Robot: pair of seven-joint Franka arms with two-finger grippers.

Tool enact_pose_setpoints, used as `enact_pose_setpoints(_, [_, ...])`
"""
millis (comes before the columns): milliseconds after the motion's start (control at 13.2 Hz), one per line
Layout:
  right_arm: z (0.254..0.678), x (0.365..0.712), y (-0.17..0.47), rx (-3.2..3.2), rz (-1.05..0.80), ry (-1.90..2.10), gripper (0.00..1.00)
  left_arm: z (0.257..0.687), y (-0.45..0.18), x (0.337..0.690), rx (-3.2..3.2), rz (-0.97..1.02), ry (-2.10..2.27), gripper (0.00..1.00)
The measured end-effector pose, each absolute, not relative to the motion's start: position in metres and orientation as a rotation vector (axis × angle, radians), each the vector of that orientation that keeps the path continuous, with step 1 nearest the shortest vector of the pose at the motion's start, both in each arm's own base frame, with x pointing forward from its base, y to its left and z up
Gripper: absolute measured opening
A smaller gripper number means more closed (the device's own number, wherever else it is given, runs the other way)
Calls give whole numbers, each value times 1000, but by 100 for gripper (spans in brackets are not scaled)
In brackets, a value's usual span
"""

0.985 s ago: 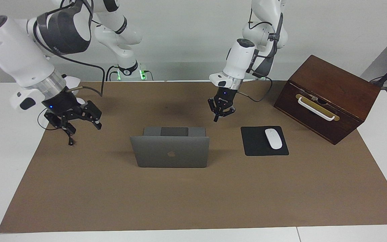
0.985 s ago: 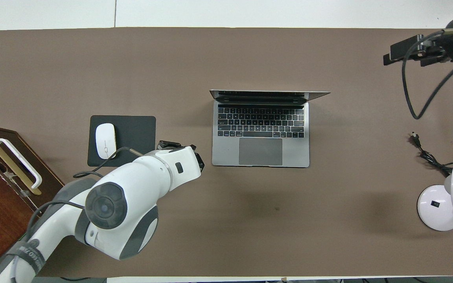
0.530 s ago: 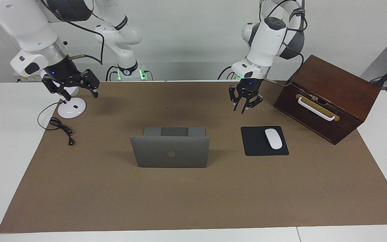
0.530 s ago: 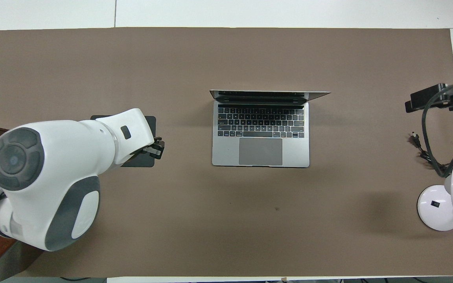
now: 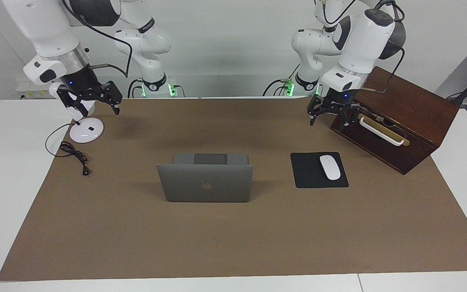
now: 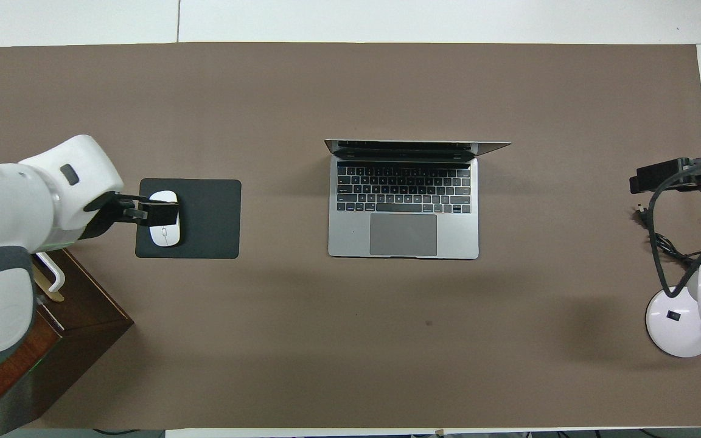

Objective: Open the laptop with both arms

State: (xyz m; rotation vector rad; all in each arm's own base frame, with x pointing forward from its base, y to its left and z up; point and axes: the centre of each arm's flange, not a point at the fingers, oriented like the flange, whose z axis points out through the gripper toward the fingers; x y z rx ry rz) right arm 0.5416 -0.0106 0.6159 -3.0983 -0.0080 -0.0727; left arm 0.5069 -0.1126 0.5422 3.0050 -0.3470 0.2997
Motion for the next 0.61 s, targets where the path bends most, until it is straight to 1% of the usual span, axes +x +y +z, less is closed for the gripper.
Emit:
enact_pose_setpoints(227, [628, 540, -15, -3108, -75, 0, 100, 553, -56, 512, 3033, 250, -188, 100])
enact_pose_setpoints(303, [631, 538, -15, -3111, -64, -1, 98, 557, -40, 512, 3039, 236, -143, 100])
enact_pose_setpoints(379, [633, 537, -15, -3112, -57, -1, 100, 560, -25, 512, 3044, 221, -100, 100])
enact_pose_setpoints(606, [633, 536, -15, -3120, -38, -5, 100, 571, 12, 512, 3072, 210, -10, 100])
